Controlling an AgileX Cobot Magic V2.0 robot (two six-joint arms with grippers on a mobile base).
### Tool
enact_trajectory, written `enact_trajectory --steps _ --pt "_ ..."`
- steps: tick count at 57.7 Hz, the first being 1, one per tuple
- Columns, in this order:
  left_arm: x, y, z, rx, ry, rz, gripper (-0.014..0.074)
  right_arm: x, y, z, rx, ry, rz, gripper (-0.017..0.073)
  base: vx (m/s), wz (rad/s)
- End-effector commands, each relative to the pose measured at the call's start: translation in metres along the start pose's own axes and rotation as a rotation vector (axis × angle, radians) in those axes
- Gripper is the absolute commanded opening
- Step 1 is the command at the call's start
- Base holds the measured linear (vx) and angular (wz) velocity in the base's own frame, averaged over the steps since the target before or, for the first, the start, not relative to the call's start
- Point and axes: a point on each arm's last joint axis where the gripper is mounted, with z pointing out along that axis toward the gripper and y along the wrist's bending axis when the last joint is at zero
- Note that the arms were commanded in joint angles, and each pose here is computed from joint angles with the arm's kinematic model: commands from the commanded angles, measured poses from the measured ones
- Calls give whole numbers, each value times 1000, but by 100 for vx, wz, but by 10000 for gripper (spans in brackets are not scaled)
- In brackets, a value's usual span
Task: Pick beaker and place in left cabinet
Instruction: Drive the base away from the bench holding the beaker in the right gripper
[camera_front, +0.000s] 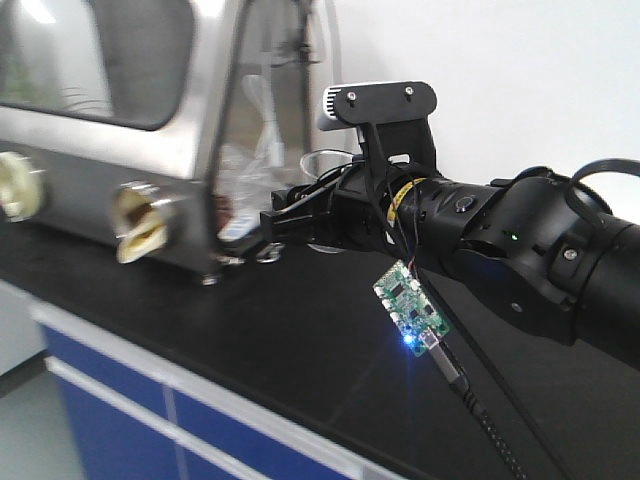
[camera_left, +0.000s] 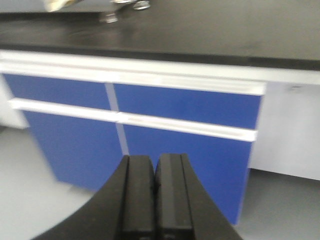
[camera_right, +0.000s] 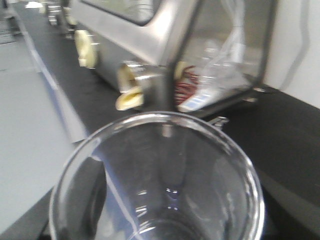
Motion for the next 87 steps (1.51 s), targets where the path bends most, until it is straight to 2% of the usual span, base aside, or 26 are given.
enact_trajectory --steps 1,50,87 --pt "-14 0 -3 -2 -111 -9 -6 -32 1 -21 -37 -143 -4 54 -15 72" --pt "-14 0 -3 -2 -111 -9 -6 -32 1 -21 -37 -143 -4 54 -8 66" --pt "-14 0 -3 -2 -111 -9 -6 -32 1 -21 -37 -143 -4 54 9 57"
